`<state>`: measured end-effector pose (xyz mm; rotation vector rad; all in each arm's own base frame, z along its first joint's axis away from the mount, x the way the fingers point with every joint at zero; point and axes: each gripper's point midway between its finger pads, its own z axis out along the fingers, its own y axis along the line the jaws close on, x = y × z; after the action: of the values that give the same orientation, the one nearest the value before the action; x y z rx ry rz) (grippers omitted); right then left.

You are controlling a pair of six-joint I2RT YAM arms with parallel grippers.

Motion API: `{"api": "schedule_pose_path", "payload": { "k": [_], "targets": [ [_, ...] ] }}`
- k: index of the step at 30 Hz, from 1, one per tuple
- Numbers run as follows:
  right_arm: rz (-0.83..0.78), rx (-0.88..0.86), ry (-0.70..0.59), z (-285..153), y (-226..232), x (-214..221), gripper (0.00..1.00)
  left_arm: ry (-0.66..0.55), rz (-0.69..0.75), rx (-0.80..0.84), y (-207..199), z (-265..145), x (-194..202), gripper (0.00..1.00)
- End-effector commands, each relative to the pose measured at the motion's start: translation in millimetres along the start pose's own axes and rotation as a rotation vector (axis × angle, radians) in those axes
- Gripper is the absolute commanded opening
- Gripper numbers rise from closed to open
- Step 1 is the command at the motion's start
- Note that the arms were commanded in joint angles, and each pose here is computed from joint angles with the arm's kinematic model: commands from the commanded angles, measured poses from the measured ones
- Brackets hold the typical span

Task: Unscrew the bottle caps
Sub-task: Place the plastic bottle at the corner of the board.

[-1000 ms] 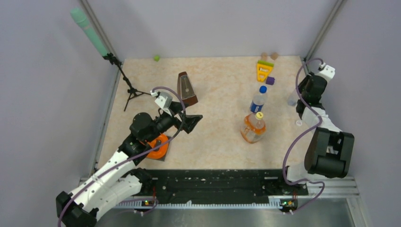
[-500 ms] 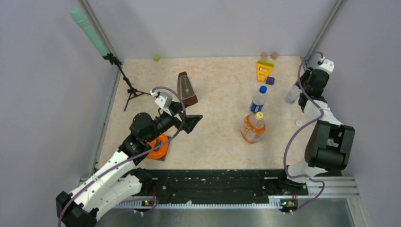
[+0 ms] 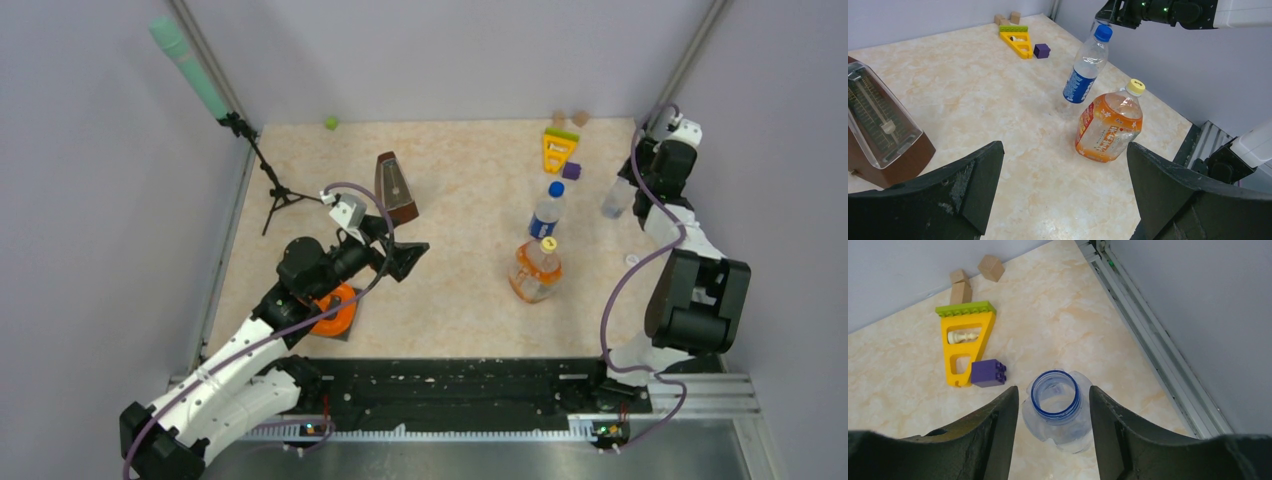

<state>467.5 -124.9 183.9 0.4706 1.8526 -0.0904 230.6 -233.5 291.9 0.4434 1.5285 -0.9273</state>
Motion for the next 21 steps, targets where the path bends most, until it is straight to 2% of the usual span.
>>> {"api": "schedule_pose_path", "payload": {
  "k": [1,3,7,21],
  "targets": [
    [0.004,-0.016,0.076,0.1,-0.2,14.0,0.56,-0.019,0.001,-0.003,0.8,1.3,-1.9,0.98],
    [0.008,-0.021,0.075,-1.3,1.4,11.4,0.62,-0.017,0.006,-0.003,1.1,1.2,-1.7,0.98],
    [0.008,-0.021,0.046,-5.1,2.3,-0.4,0.64,-0.013,0.014,-0.009,2.5,0.9,-0.7,0.98],
    [0.013,-0.073,0.055,-9.0,12.6,-1.9,0.64,-0.009,0.009,0.007,0.2,3.6,-0.5,0.98]
  ]
}}
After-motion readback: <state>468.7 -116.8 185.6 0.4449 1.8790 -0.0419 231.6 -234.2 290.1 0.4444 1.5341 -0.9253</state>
